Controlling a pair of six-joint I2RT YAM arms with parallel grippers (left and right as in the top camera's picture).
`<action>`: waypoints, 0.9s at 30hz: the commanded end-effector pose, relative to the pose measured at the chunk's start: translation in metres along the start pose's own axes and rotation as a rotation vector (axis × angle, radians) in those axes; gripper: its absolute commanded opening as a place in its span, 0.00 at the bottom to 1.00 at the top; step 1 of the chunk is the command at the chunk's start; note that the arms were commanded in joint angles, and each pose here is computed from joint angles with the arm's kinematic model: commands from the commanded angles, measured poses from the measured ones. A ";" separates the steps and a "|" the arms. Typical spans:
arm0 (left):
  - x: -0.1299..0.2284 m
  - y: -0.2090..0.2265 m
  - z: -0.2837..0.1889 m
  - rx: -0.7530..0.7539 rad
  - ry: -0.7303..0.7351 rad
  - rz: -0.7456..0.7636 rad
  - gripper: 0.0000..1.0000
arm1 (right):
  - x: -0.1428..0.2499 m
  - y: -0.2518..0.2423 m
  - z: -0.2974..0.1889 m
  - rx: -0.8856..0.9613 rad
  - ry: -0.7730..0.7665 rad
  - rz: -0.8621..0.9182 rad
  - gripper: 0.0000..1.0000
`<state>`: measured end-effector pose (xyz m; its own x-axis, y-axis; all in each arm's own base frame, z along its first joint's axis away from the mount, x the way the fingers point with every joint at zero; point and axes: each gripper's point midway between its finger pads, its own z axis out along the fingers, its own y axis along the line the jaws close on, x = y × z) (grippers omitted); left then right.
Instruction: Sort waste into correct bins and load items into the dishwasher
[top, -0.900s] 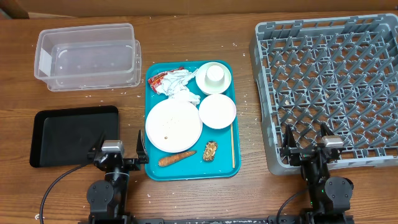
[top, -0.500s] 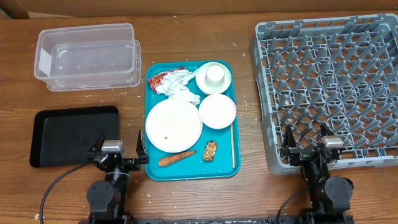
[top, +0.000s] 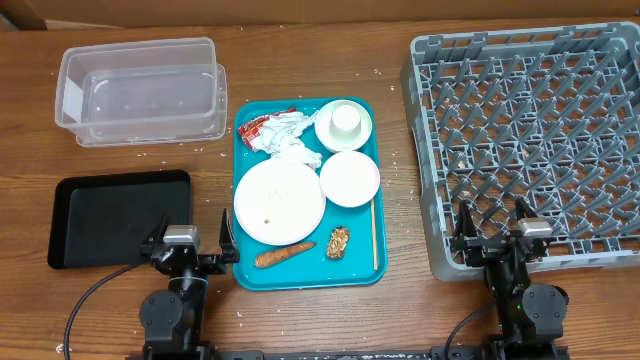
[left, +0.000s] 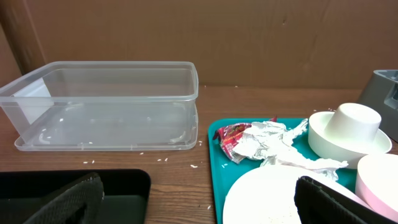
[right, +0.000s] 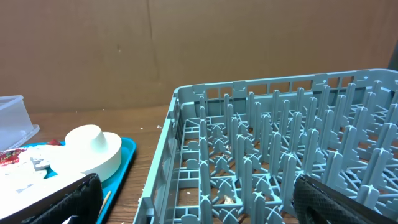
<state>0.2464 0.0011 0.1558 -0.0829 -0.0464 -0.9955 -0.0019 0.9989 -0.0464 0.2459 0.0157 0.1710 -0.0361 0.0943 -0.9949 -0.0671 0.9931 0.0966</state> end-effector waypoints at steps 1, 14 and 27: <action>0.000 0.000 0.000 -0.003 -0.005 0.023 1.00 | 0.002 0.000 0.000 -0.003 -0.005 -0.001 1.00; 0.000 0.000 0.000 -0.003 -0.005 0.023 1.00 | 0.002 0.000 0.000 -0.003 -0.005 -0.001 1.00; -0.009 0.020 -0.002 -0.120 -0.037 0.110 1.00 | 0.002 0.000 0.000 -0.003 -0.005 -0.001 1.00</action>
<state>0.2466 0.0109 0.1609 -0.0624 0.0074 -0.9980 -0.0547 0.9984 0.0108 0.2459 0.0157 0.1710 -0.0360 0.0940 -0.9949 -0.0671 0.9931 0.0962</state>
